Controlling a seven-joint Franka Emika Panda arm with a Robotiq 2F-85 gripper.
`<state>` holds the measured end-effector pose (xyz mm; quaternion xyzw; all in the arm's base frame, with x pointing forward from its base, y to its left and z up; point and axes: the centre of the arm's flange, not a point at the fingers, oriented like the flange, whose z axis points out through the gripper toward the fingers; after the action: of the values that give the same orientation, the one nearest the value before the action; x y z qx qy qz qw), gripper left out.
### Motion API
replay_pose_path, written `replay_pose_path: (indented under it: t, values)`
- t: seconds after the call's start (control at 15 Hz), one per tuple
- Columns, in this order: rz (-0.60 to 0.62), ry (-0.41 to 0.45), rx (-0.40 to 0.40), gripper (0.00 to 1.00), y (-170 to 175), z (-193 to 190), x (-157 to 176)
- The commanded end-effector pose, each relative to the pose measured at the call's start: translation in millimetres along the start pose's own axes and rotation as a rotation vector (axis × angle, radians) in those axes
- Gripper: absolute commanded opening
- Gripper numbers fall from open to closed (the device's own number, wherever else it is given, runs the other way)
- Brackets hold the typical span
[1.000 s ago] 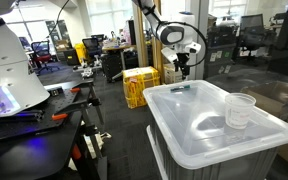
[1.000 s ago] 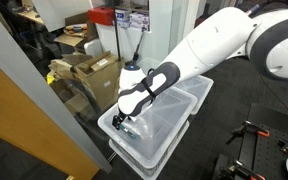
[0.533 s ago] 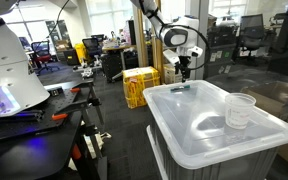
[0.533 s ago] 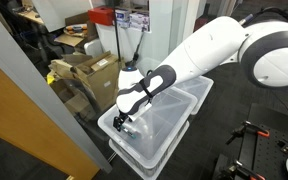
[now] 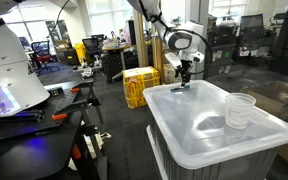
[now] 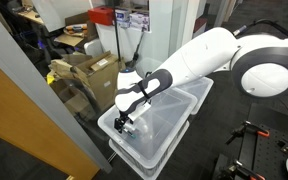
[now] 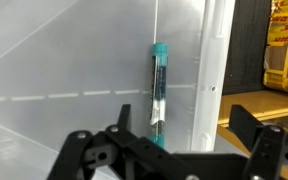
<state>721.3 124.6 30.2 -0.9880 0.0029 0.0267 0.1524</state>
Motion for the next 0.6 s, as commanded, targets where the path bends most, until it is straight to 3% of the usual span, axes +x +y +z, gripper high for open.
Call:
replay_pose_path:
  t: [0.0,0.27,0.53]
  values:
    - [0.035,-0.033,-0.018,1.0,-5.7,11.4,21.6]
    - [0.059,-0.048,-0.037,1.0,-9.8,22.5,23.6]
    - [0.131,-0.016,-0.115,1.0,-14.7,31.9,25.8]
